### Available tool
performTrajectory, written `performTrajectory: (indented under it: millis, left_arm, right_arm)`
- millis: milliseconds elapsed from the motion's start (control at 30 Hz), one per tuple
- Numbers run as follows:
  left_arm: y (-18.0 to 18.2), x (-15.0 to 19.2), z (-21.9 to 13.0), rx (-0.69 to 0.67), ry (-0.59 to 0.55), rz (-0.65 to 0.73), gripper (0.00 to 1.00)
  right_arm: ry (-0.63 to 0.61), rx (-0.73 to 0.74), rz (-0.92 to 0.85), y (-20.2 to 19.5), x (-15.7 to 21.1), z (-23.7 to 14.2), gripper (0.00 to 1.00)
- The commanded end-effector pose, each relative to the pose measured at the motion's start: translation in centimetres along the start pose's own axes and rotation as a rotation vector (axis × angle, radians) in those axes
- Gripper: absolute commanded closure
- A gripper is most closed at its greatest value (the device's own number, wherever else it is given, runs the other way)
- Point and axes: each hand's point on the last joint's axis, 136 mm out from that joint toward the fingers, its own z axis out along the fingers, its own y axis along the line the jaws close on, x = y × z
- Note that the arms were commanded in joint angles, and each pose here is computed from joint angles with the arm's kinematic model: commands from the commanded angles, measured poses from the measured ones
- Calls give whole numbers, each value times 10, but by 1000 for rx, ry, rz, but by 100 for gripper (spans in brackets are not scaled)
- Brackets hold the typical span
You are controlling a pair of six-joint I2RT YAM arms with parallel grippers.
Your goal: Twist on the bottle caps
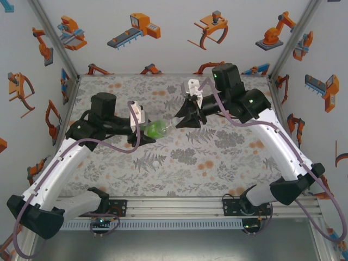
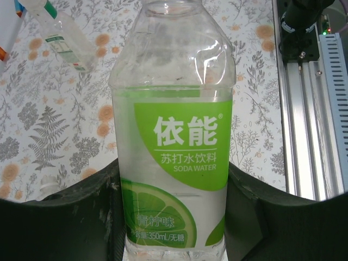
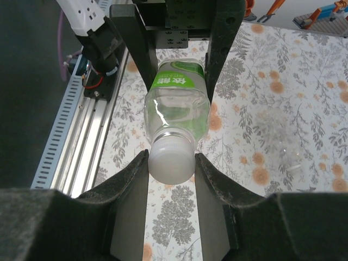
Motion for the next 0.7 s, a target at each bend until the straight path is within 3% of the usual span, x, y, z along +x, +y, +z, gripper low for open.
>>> performTrajectory:
  millis: [0,667]
  left_arm:
    - [-4,-22,-3,28,-56,61,100]
    - [-6,-36,-5,71,-168,46,100]
  right_arm:
    - [18,-22,-43,7,-1,3,97]
    - [-25,-82,-153,33,-6,4,100]
